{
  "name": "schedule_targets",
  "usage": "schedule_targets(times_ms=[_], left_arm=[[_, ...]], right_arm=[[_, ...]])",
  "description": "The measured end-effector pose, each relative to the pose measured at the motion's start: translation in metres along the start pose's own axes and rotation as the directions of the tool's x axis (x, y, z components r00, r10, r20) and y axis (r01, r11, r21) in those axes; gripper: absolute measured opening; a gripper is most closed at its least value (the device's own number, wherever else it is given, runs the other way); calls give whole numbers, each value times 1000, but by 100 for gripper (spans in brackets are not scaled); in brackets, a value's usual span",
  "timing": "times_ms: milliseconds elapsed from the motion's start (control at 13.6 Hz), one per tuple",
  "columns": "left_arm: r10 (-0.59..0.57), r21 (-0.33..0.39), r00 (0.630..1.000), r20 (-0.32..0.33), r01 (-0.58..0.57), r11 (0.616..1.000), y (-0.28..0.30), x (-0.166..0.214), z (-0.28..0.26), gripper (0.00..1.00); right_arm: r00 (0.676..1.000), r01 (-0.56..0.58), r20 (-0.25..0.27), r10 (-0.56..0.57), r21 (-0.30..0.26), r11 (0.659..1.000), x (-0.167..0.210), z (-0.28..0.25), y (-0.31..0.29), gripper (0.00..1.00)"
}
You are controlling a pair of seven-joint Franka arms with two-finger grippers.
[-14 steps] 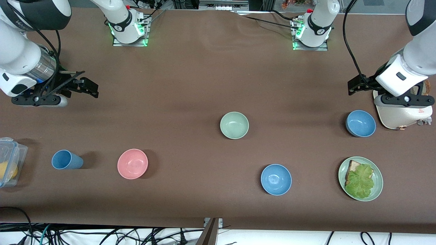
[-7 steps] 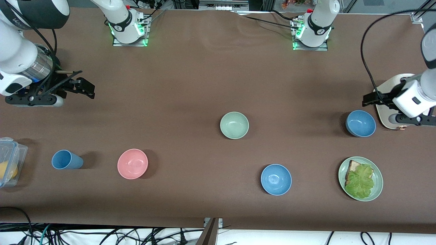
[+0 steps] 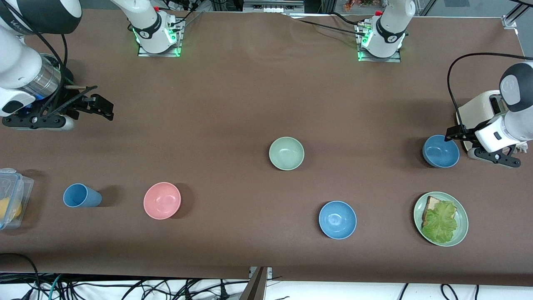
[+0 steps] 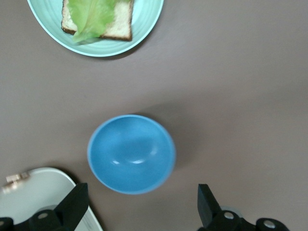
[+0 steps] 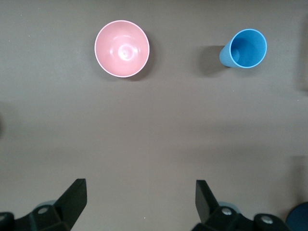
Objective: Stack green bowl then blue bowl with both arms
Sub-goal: 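Move the left gripper down to the blue bowl near the toaster, then grasp the blue bowl rim with the left gripper and lift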
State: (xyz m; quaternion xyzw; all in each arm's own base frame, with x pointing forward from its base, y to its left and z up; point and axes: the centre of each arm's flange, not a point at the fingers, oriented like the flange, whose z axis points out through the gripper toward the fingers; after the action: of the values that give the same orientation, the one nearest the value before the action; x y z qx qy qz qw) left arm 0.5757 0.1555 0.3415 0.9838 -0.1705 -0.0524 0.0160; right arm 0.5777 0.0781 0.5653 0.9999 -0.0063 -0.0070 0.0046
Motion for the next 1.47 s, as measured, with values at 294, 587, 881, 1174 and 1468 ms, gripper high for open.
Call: schedule_targets(times_ms=[294, 587, 881, 1174, 1468], left_arm=[[111, 23, 992, -56, -110, 994, -54, -18, 71, 100], [134, 51, 987, -91, -130, 990, -65, -14, 102, 96], [157, 37, 984, -80, -154, 987, -64, -14, 115, 50], [170, 37, 982, -82, -167, 985, -65, -13, 130, 26], [176, 36, 981, -80, -174, 984, -65, -12, 121, 5]], right_arm=[[1000, 0, -16, 0, 3, 1000, 4, -7, 0, 100], [1000, -1, -20, 1, 4, 1000, 6, -8, 0, 100], [1000, -3, -20, 3, 4, 1000, 6, -8, 0, 100], [1000, -3, -20, 3, 4, 1000, 7, -8, 1, 100], [1000, -4, -19, 4, 4, 1000, 7, -8, 1, 100]])
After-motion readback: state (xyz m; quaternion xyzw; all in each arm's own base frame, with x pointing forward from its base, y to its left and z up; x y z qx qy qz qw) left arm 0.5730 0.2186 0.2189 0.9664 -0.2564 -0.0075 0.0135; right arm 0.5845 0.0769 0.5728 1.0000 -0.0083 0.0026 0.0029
